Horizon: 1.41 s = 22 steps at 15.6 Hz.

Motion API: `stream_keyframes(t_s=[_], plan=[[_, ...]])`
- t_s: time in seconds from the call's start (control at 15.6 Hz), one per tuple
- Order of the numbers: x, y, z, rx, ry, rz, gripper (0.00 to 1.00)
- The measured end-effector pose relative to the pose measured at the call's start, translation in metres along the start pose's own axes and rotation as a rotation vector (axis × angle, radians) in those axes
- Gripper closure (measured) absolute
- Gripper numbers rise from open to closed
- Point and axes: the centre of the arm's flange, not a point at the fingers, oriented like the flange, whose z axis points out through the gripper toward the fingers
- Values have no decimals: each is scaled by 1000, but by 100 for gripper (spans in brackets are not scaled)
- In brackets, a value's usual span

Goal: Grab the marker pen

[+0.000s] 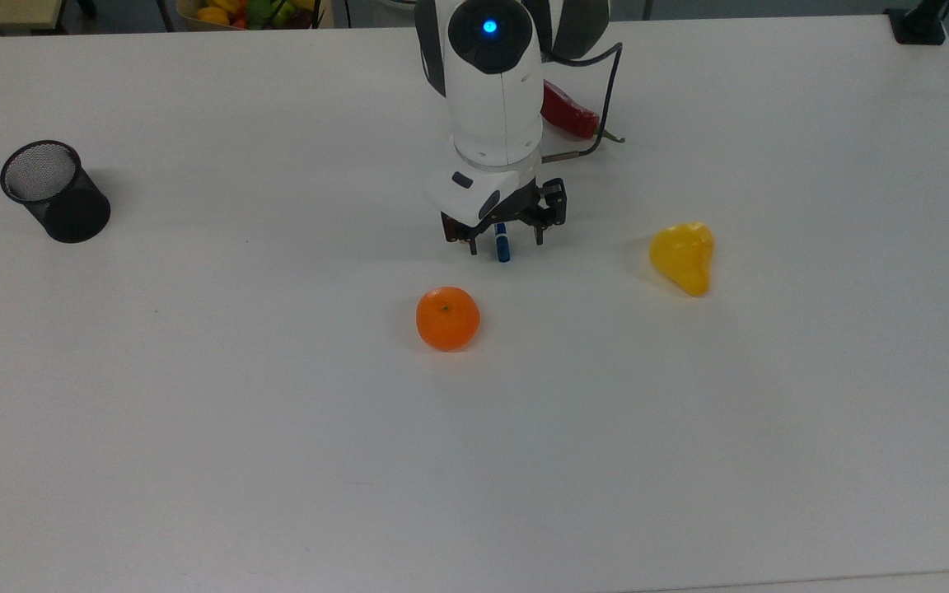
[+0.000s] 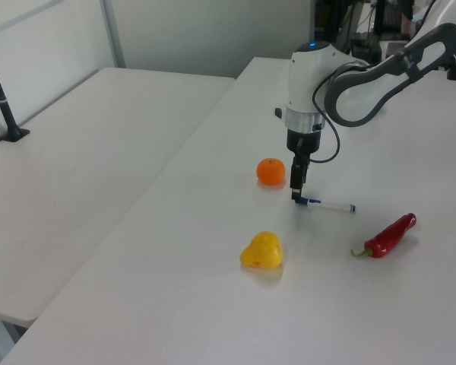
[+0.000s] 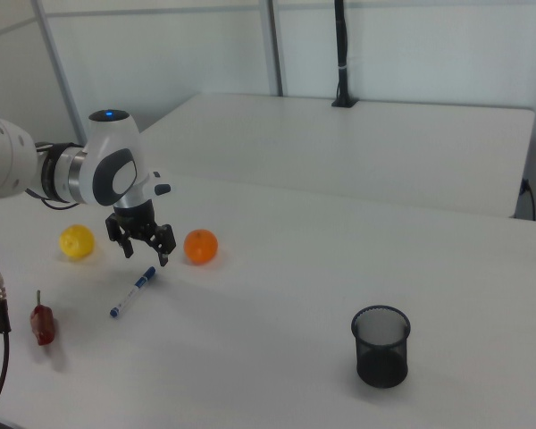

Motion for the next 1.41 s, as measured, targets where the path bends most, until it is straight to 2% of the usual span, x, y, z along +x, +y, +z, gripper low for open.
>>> stream_keyframes(t_s=[0.06,0.13,0.32,0.58,0.77,1.09,1.41], plan=[[1,1,-2,-1,4,1,3],[1,2,-7,-2,12,3,0],[0,8,-37,-16,32,12,0],[-12,22,-114,-53,24,41,0],[-32,37,-180,-72,21,87,0],[-75,57,-264,-50,-15,171,0],[-99,78,-309,-49,6,223,0]])
